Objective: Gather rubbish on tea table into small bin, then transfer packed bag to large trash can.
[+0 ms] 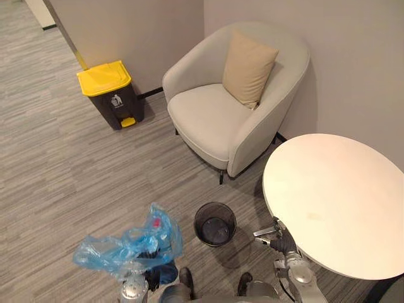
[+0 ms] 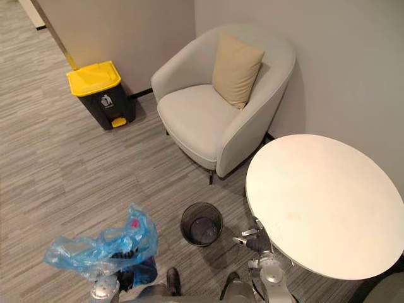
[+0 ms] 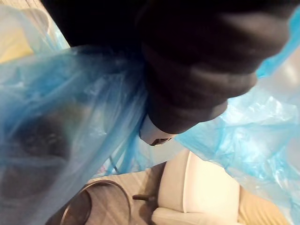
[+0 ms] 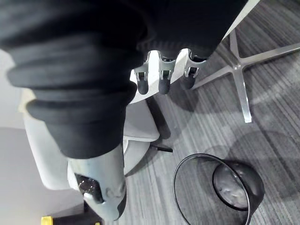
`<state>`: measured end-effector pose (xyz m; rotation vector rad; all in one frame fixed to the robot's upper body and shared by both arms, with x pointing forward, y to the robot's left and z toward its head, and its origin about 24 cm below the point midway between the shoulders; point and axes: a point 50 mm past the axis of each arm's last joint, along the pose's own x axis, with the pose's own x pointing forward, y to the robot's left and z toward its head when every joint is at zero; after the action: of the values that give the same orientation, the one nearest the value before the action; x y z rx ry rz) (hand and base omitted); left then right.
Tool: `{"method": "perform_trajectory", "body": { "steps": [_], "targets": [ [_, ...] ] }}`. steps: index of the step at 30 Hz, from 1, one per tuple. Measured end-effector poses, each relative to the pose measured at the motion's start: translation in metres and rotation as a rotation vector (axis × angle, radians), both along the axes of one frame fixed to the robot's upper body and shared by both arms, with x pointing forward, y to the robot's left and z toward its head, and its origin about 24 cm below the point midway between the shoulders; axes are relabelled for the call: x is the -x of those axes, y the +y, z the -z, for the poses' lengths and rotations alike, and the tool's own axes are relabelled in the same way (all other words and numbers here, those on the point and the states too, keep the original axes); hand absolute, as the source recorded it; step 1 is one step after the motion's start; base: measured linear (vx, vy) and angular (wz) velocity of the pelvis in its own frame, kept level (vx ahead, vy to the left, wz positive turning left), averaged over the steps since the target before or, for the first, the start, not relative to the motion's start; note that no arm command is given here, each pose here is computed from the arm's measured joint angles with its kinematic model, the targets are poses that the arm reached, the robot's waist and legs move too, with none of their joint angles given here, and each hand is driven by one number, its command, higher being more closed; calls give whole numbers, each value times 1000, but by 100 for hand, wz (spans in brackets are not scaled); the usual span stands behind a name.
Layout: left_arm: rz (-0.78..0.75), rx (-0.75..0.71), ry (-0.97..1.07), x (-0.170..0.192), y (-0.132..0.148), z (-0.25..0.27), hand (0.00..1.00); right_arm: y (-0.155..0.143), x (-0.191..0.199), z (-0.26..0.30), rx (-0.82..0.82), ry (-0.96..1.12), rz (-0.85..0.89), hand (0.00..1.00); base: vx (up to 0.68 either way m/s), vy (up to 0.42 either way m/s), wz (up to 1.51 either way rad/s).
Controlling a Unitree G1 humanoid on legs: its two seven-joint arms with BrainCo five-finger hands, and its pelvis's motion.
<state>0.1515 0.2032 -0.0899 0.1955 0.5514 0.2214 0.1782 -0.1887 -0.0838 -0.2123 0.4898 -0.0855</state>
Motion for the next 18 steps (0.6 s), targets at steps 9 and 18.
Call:
{"method": "perform_trajectory", "body": {
  "steps": [9, 18],
  "targets": [
    [-36, 62, -88, -14, -19, -11, 100, 8, -32, -27, 5, -146, -25, 0, -109, -68, 58],
    [38, 63, -123, -26, -29, -16, 100, -11, -18, -21, 14, -115, 88, 0, -65, 99, 45]
  ]
}}
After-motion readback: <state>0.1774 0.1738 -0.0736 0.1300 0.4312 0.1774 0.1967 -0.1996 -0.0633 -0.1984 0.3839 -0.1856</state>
